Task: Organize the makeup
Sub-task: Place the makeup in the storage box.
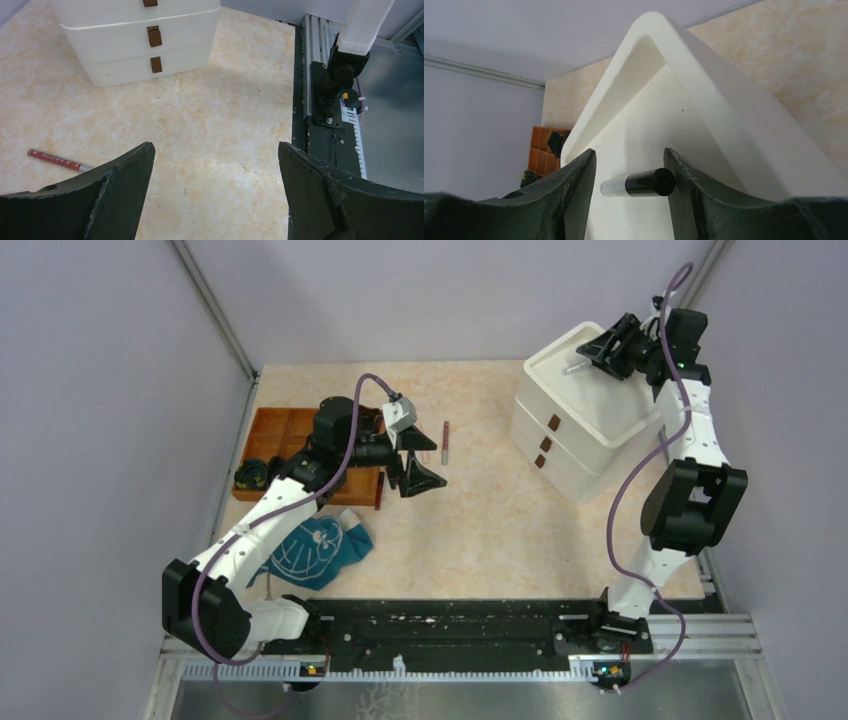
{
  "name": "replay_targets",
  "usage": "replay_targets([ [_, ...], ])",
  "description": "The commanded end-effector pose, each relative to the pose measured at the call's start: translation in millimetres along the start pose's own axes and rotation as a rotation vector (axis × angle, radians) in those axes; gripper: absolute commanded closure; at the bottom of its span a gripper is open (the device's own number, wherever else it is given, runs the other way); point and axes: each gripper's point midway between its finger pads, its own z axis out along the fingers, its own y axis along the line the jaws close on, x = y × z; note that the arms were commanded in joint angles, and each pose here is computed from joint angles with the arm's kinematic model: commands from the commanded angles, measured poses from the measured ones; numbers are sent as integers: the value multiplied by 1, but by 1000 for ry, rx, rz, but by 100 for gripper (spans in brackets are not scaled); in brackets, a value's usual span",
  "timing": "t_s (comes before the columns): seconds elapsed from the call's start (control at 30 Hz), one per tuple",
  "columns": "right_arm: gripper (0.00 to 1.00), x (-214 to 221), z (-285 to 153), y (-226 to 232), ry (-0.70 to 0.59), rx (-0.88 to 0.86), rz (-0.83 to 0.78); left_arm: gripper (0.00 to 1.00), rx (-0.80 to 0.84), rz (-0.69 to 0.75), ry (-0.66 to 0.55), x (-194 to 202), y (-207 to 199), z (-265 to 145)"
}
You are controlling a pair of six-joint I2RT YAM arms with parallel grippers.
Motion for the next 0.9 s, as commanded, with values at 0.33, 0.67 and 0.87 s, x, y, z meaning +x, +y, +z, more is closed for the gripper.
replay_targets([
  [0.33,23,-23,-4,7,-38,36,-24,1,-4,60,-29,-9,-5,-5],
  [0.67,17,-29,-12,19,-47,22,-34,1,-24,70,-28,-10,-2,-6],
  [0.87,17,-29,-17,24,-49,16,-52,1,-57,84,-18,-8,4,-7],
])
